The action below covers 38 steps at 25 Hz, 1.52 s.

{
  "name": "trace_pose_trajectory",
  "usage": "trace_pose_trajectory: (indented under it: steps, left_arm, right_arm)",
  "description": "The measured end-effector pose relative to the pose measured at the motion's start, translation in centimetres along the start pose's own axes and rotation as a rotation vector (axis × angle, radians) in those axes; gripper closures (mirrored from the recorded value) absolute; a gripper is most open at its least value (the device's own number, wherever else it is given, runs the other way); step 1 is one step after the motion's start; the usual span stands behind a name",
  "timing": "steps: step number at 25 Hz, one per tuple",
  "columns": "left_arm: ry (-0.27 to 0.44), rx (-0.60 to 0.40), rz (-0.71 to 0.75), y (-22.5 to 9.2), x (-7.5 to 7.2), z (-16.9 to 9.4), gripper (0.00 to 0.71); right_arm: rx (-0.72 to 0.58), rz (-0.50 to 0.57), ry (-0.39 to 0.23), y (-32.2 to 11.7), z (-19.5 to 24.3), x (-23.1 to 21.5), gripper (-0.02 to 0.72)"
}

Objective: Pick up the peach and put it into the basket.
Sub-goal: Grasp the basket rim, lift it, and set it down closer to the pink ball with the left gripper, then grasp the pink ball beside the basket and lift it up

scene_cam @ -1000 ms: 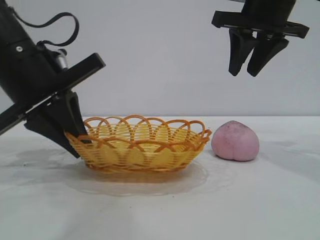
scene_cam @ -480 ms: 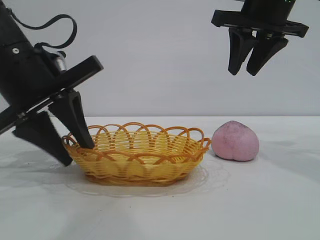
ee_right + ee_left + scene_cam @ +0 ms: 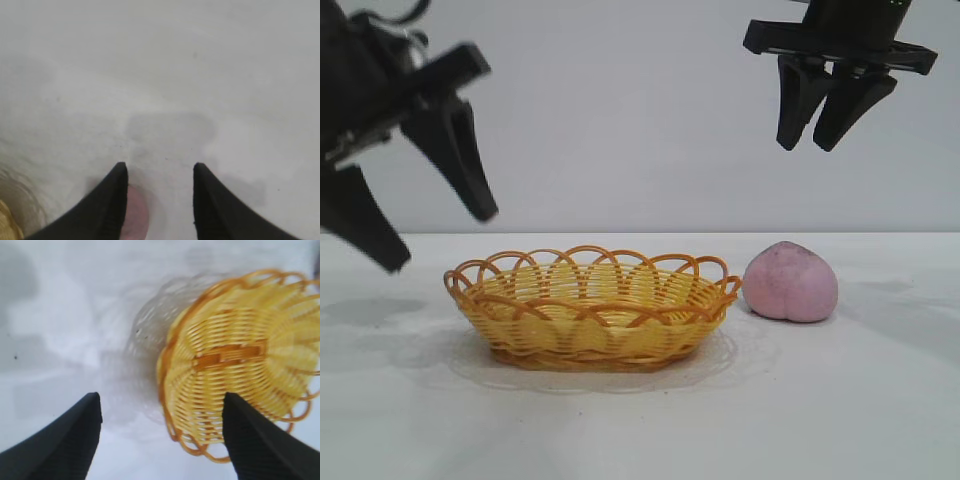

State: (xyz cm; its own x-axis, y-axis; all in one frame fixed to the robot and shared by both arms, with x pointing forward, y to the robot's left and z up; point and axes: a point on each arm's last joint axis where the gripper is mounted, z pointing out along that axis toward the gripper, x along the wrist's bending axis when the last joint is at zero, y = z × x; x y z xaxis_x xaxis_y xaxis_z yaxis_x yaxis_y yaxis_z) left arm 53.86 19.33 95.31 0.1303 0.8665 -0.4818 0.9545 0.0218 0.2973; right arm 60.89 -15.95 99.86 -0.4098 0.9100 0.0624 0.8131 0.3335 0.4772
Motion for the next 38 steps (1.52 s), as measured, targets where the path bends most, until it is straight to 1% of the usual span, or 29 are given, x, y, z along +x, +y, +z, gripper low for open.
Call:
trace_pose_trajectory:
  steps: [1, 3, 4, 6, 8, 9, 11, 12, 14, 16, 17, 19, 20, 22, 24, 25, 27, 31, 34, 38]
  left_arm:
    - [0.019, -0.020, 0.036, 0.1, 0.0, -0.8, 0.252]
    - [0.106, -0.045, 0.096, 0.4, 0.8, -2.0, 0.252]
    - [0.180, -0.044, 0.126, 0.4, 1.6, -2.5, 0.252]
    - [0.347, -0.036, 0.117, 0.6, 3.8, -3.4, 0.252]
    - [0.458, -0.038, 0.116, 0.8, 5.4, -4.1, 0.252]
    - [0.494, -0.040, 0.119, 0.9, 6.0, -4.5, 0.252]
    - [0.524, -0.057, 0.111, 1.0, 6.5, -5.2, 0.252]
    - [0.530, -0.068, 0.110, 1.0, 6.5, -5.5, 0.252]
    - [0.530, -0.109, 0.119, 1.0, 5.8, -7.0, 0.252]
    - [0.525, -0.159, 0.131, 0.6, 4.5, -9.1, 0.252]
    - [0.521, -0.196, 0.150, 0.2, 3.4, -10.5, 0.252]
    - [0.506, -0.260, 0.172, -1.6, 1.7, -13.0, 0.252]
    - [0.496, -0.289, 0.182, -2.9, 1.0, -14.2, 0.252]
    - [0.475, -0.332, 0.177, -6.2, 0.0, -16.2, 0.252]
    - [0.456, -0.336, 0.161, -9.8, -0.1, -17.1, 0.252]
    - [0.452, -0.356, 0.160, -11.4, -0.1, -17.8, 0.252]
    - [0.455, -0.358, 0.149, -14.6, 0.4, -18.4, 0.252]
    - [0.458, -0.381, 0.135, -19.6, 1.0, -19.8, 0.252]
    - [0.454, -0.409, 0.135, -22.0, 1.4, -20.2, 0.252]
    - [0.423, -0.490, 0.147, -23.5, 1.3, -20.7, 0.252]
  right_arm:
    - [0.000, 0.000, 0.000, 0.0, 0.0, 0.0, 0.446]
    - [0.000, 0.000, 0.000, 0.0, 0.0, 0.0, 0.446]
    - [0.000, 0.000, 0.000, 0.0, 0.0, 0.0, 0.446]
    - [0.000, 0.000, 0.000, 0.0, 0.0, 0.0, 0.446]
    - [0.000, 0.000, 0.000, 0.0, 0.0, 0.0, 0.446]
    - [0.000, 0.000, 0.000, 0.0, 0.0, 0.0, 0.446]
    - [0.000, 0.001, 0.001, 0.0, 0.0, 0.0, 0.446]
    - [0.000, 0.003, 0.003, 0.0, 0.0, 0.0, 0.446]
    - [-0.001, 0.006, 0.005, 0.0, 0.0, 0.0, 0.446]
    - [0.003, 0.008, 0.007, 0.0, 0.0, 0.1, 0.446]
    - [0.007, 0.008, 0.008, -0.1, 0.0, 0.1, 0.446]
    - [0.018, 0.010, 0.013, -0.2, 0.0, 0.1, 0.446]
    - [0.026, 0.013, 0.017, -0.2, 0.0, 0.2, 0.446]
    - [0.048, 0.017, 0.024, -0.4, 0.0, 0.2, 0.446]
    - [0.072, 0.021, 0.031, -0.8, 0.1, 0.3, 0.446]
    - [0.085, 0.022, 0.033, -1.0, 0.2, 0.3, 0.446]
    - [0.103, 0.023, 0.037, -1.3, 0.3, 0.3, 0.446]
    - [0.113, 0.030, 0.045, -1.4, 0.3, 0.4, 0.446]
    - [0.121, 0.035, 0.050, -1.5, 0.4, 0.4, 0.446]
    - [0.159, 0.041, 0.060, -1.9, 0.7, 0.5, 0.446]
